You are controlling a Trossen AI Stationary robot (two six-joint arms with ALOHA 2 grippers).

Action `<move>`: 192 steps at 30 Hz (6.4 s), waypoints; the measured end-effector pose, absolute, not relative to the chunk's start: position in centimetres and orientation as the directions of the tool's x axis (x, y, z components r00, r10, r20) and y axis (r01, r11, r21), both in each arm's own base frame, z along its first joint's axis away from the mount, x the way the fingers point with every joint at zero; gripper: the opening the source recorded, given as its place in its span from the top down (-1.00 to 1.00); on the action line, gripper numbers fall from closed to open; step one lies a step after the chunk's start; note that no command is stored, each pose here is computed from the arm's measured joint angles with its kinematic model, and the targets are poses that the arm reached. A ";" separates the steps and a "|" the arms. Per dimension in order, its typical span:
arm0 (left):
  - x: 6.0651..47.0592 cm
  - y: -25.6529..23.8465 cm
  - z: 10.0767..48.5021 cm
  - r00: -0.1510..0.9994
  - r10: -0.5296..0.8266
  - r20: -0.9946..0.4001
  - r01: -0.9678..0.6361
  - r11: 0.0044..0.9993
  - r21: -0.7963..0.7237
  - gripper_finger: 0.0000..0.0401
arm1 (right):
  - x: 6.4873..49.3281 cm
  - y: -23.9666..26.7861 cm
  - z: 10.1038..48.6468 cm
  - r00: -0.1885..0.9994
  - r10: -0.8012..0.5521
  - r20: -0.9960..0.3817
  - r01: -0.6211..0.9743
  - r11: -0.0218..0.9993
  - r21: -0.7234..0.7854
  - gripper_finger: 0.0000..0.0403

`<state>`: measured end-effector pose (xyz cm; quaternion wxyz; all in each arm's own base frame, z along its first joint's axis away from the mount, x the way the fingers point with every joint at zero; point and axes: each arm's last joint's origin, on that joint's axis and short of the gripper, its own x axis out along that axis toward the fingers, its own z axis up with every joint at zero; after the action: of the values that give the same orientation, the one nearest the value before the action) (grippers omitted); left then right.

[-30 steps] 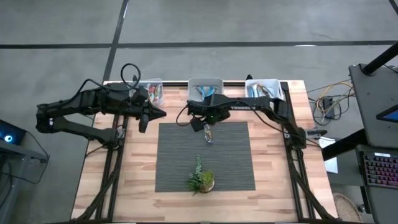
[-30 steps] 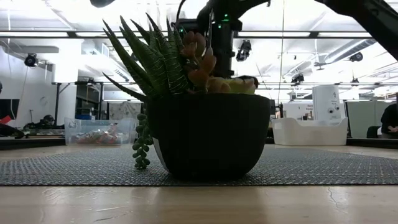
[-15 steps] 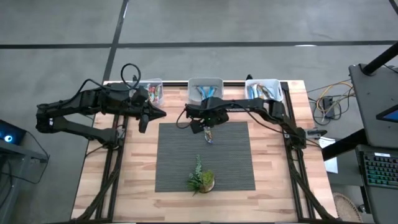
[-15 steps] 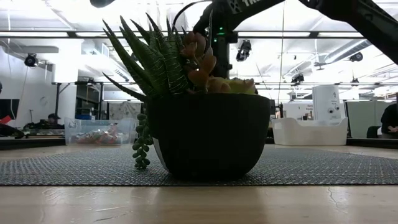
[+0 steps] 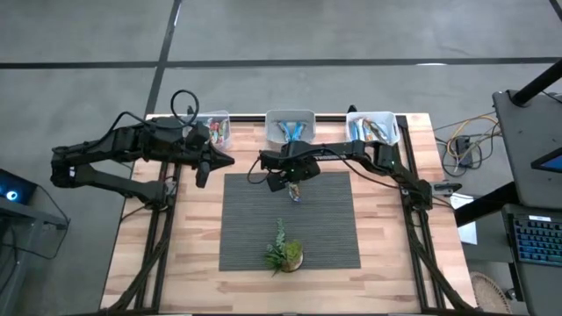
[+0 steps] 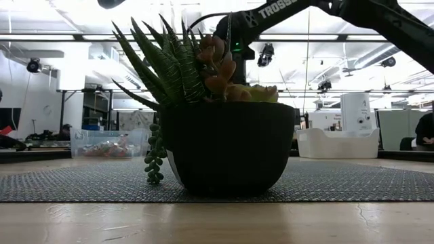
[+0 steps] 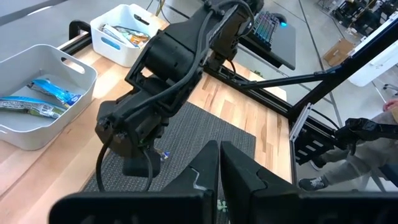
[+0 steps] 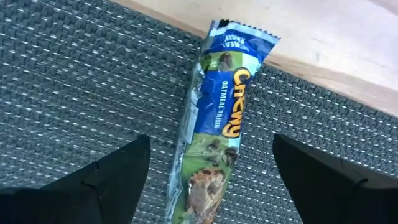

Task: Pick and place Granola Bars by type
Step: Put the blue granola bar into the gray bin, then return to Home Position

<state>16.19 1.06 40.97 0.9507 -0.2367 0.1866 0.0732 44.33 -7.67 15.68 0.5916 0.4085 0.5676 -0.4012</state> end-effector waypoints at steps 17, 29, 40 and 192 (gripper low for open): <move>16.2 1.1 41.0 0.919 0.051 -0.391 -0.228 0.877 -0.422 1.00 | 44.2 -7.5 14.5 0.037 0.025 -0.999 0.948 0.316 0.043 -0.61; 16.2 1.1 40.9 0.919 0.051 -0.392 -0.229 0.876 -0.424 1.00 | 43.7 -7.4 14.1 0.014 0.048 -0.999 0.954 0.300 0.027 -0.27; 16.2 1.1 40.9 0.919 0.051 -0.392 -0.231 0.874 -0.427 1.00 | 43.9 -7.4 14.4 0.028 0.049 -0.998 0.955 0.295 0.041 0.23; 16.2 1.1 40.9 0.916 0.051 -0.397 -0.241 0.862 -0.445 1.00 | 38.1 -27.3 24.6 0.524 -0.147 -0.839 0.852 0.116 0.511 0.14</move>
<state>16.24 1.07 40.88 0.9462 -0.2506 0.1895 0.0773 38.12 -27.33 24.55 0.6756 0.5526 0.3186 -0.3697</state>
